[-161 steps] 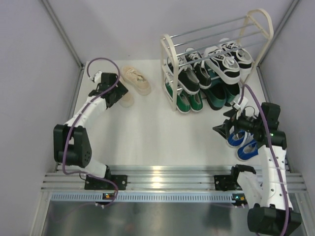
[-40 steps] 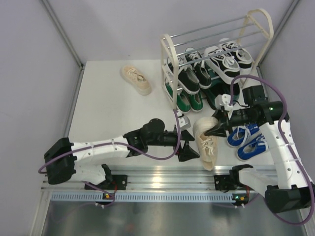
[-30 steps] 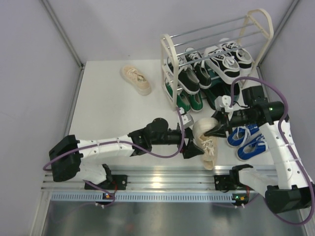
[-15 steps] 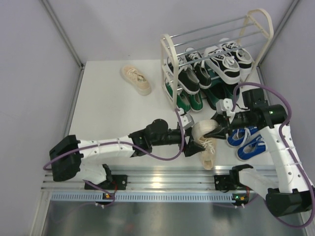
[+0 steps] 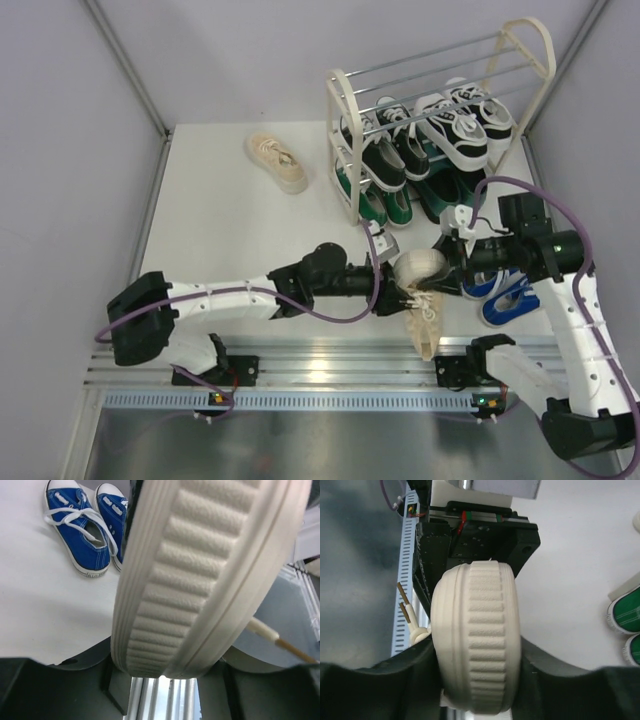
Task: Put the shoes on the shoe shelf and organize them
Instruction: Pick up the shoe at the center of the board.
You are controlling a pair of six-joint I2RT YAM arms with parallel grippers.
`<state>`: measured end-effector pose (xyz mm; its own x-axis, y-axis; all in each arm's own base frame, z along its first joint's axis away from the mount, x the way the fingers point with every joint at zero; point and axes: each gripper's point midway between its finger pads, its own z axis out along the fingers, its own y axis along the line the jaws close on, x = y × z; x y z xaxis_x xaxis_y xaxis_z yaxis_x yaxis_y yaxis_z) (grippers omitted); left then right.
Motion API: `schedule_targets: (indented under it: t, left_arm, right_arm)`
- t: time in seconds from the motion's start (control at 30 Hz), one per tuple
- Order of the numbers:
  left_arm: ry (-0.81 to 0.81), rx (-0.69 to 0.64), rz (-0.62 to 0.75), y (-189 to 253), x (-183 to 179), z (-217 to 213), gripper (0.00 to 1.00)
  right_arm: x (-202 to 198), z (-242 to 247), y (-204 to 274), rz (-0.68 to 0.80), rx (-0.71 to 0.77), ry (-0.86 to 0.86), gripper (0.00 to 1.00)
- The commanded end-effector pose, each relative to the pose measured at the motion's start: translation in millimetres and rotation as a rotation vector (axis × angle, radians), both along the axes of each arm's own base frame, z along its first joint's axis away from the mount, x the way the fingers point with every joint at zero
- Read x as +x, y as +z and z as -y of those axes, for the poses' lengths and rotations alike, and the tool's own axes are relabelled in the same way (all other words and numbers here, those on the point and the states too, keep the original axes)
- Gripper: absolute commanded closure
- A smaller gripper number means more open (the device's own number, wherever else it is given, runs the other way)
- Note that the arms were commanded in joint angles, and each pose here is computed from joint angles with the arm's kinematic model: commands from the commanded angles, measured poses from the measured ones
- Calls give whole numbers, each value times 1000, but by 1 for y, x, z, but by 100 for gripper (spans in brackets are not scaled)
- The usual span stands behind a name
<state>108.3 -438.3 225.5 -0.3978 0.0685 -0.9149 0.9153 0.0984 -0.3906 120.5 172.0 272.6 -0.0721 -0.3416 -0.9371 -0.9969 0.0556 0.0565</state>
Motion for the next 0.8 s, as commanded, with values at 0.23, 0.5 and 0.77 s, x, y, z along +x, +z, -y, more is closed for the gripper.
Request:
schedule_targets:
  t: [0.23, 0.5, 0.77]
  left_arm:
    - [307, -217, -277, 48, 25, -51, 100]
    - [513, -377, -579, 58, 45, -79, 100]
    - [524, -433, -660, 73, 49, -77, 100]
  right_arm:
    - [17, 17, 5, 69, -77, -231, 17]
    - [-27, 10, -17, 44, -25, -68, 0]
    - [15, 13, -14, 62, -102, -202, 8]
